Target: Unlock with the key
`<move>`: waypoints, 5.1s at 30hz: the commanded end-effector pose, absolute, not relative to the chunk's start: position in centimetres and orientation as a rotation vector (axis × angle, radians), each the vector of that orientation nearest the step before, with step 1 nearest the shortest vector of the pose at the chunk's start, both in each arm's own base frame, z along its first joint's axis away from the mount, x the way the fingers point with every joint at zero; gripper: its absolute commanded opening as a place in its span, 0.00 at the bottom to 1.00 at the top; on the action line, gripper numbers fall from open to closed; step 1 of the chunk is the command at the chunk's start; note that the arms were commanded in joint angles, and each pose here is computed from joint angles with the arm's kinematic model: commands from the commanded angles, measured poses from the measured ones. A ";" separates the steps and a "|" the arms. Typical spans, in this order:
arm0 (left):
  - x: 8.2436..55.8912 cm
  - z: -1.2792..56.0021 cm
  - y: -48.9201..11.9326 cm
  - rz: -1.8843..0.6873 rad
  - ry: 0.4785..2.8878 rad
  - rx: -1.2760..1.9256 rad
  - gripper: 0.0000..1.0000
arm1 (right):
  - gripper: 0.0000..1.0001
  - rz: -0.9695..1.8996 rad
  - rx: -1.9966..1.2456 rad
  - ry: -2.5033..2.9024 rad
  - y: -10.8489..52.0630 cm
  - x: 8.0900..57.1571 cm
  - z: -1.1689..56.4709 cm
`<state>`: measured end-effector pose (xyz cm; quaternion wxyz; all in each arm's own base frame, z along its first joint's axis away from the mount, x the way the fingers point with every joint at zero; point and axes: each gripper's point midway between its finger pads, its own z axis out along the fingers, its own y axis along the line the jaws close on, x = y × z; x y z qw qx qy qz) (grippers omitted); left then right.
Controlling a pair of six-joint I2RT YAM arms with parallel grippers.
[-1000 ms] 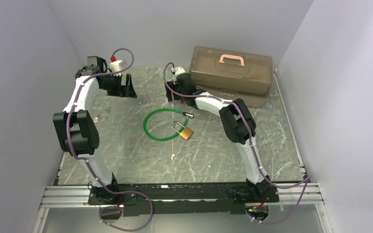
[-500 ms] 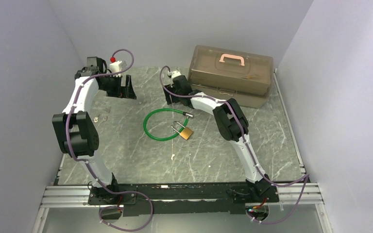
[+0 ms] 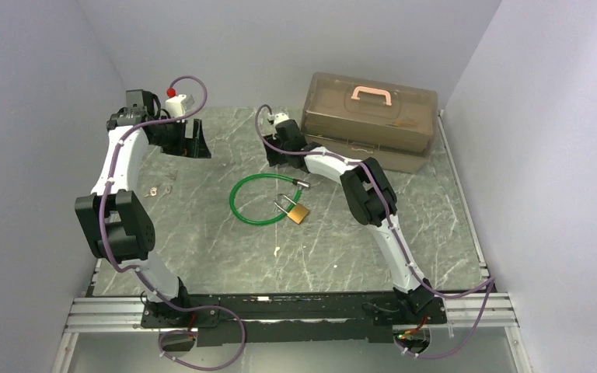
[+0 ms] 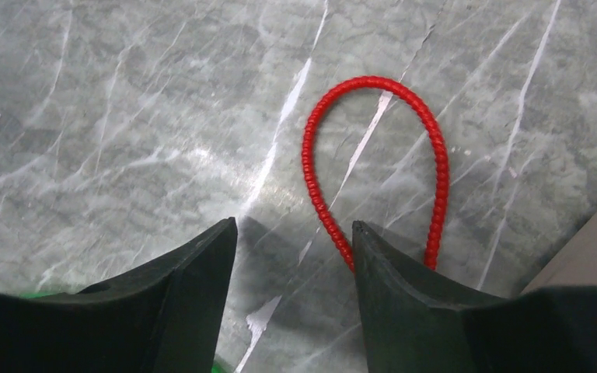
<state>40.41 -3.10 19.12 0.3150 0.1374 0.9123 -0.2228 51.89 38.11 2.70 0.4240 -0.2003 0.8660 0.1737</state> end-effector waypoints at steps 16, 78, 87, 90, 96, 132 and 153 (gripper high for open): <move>35.3 17.4 9.1 -0.066 2.536 0.314 0.98 | 0.37 0.411 -0.501 2.314 34.6 36.2 1.8; 31.2 0.1 3.4 -0.057 2.923 0.667 0.17 | 0.10 0.302 -0.123 2.301 21.1 30.2 3.0; 24.0 -1.0 -6.5 -0.296 2.943 0.973 0.17 | 0.11 0.324 -0.074 2.241 19.4 31.6 5.3; 23.3 -0.4 -8.1 -0.254 2.890 1.097 0.17 | 0.11 0.330 -0.067 2.230 19.3 31.9 5.9; 21.3 2.7 -12.0 -0.454 2.833 1.239 0.46 | 0.13 0.337 -0.054 2.217 19.3 32.4 6.4; 46.4 5.0 9.2 0.029 2.758 0.361 0.76 | 0.18 0.578 -0.072 2.051 22.6 32.7 11.9; 43.6 1.4 7.6 0.025 2.823 0.490 0.43 | 0.12 0.593 -0.087 2.008 22.7 32.0 13.2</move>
